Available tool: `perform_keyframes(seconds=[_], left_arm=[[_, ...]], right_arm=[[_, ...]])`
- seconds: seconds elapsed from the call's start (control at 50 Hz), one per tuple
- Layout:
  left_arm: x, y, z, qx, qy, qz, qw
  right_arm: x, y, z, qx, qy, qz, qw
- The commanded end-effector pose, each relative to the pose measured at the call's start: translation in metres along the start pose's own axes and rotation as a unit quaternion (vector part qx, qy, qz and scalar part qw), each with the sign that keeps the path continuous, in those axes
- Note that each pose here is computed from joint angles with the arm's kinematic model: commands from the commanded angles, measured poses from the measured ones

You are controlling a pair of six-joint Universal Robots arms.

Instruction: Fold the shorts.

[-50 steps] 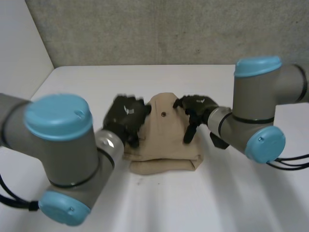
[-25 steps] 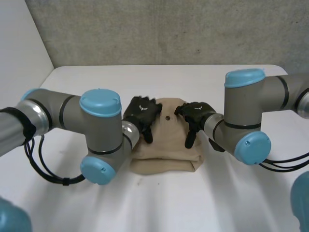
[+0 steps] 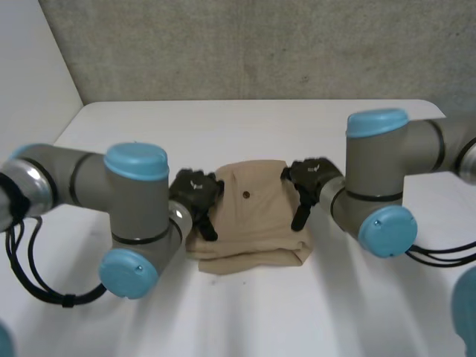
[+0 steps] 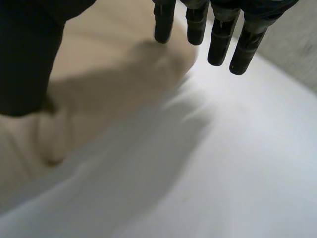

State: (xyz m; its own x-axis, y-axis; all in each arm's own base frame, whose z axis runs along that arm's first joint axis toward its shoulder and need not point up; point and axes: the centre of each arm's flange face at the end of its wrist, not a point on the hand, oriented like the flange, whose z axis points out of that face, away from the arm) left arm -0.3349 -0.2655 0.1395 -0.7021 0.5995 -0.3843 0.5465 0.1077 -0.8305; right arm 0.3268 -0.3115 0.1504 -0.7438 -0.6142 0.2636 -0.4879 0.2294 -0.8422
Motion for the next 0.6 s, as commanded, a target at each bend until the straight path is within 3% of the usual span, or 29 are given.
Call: perform_keyframes(seconds=[0.02, 0.18, 0.26, 0.34, 0.46, 0.6], left_arm=[[-0.029, -0.075, -0.044, 0.109, -0.036, -0.017, 0.993], [-0.081, -0.111, -0.079, 0.169, -0.091, -0.089, 0.977], [-0.122, -0.115, -0.1, 0.177, -0.133, -0.136, 0.966], [-0.143, -0.112, -0.119, 0.169, -0.151, -0.182, 0.957], [-0.146, -0.105, -0.136, 0.149, -0.127, -0.22, 0.956], [-0.142, -0.098, -0.143, 0.144, -0.101, -0.23, 0.957]], right_arm=[[0.021, -0.061, -0.038, 0.103, 0.035, 0.005, 0.994], [0.052, -0.114, -0.107, 0.2, 0.129, 0.019, 0.971], [0.071, -0.123, -0.133, 0.215, 0.172, 0.031, 0.961], [0.082, -0.124, -0.155, 0.221, 0.192, 0.035, 0.956], [0.089, -0.115, -0.167, 0.208, 0.19, 0.057, 0.958], [0.097, -0.108, -0.161, 0.206, 0.149, 0.087, 0.963]])
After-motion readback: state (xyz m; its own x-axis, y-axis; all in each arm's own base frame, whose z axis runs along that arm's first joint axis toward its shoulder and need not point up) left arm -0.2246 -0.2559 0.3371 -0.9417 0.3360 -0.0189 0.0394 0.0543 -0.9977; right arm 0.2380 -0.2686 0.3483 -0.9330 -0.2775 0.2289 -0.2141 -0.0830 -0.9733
